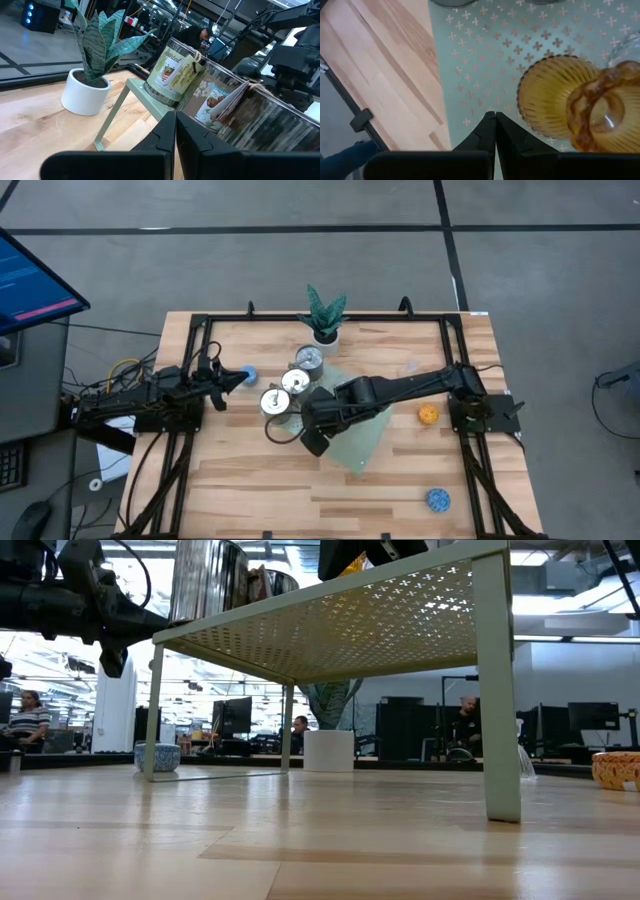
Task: Pick & Place candle stick holders
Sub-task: Put the yellow candle holder on the shelf, then put the transparent candle holder on the shelf
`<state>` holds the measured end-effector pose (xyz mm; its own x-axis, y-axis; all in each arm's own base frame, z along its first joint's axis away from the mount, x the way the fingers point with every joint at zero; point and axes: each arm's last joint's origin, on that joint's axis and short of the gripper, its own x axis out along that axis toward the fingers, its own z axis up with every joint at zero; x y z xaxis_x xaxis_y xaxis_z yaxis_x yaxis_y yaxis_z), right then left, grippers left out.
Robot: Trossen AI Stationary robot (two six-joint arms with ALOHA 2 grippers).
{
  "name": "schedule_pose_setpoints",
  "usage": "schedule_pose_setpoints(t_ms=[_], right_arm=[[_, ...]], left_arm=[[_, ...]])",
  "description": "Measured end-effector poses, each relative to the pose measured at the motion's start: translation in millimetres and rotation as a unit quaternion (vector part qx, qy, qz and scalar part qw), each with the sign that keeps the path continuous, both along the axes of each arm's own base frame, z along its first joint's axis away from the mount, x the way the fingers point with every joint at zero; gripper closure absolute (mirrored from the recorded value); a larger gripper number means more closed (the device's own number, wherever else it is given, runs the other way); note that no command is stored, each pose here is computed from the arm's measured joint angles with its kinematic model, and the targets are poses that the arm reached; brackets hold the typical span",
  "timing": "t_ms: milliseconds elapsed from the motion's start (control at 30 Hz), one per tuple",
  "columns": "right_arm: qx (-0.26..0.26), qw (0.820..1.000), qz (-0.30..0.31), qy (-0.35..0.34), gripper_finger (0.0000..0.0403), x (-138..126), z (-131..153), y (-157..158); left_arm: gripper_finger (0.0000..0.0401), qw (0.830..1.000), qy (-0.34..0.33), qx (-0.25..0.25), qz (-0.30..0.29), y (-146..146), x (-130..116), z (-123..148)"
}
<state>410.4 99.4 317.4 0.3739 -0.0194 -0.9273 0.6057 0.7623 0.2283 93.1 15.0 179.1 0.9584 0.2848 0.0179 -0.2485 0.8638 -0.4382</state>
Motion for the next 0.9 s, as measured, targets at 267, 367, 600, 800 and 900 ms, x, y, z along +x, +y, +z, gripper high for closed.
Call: schedule_pose_setpoints(t_ms=[267,367,600,800,900], right_arm=[[0.001,1.000,0.027,-0.011,0.0403,-29.6,43.4,1.3],[-0.039,0.999,-0.003,0.022,0.0403,-68.9,73.6,-5.6],[-0.085,0.987,-0.135,-0.023,0.0387,-118.0,101.3,-67.1],[-0.115,0.975,-0.184,0.056,0.0317,-142.3,71.8,-127.1],[-0.120,0.962,-0.221,0.105,0.0269,-158.3,53.3,-154.4]], left_arm=[[0.0390,1.000,-0.002,0.000,0.000,0.0,0.0,0.5],[0.0390,1.000,-0.003,0.000,0.000,0.0,0.2,0.6],[0.0390,1.000,0.001,0.000,-0.001,0.1,1.0,0.1],[0.0390,1.000,0.000,0.000,0.000,0.1,1.2,0.3],[0.0390,1.000,0.002,0.000,0.000,0.1,1.4,0.0]])
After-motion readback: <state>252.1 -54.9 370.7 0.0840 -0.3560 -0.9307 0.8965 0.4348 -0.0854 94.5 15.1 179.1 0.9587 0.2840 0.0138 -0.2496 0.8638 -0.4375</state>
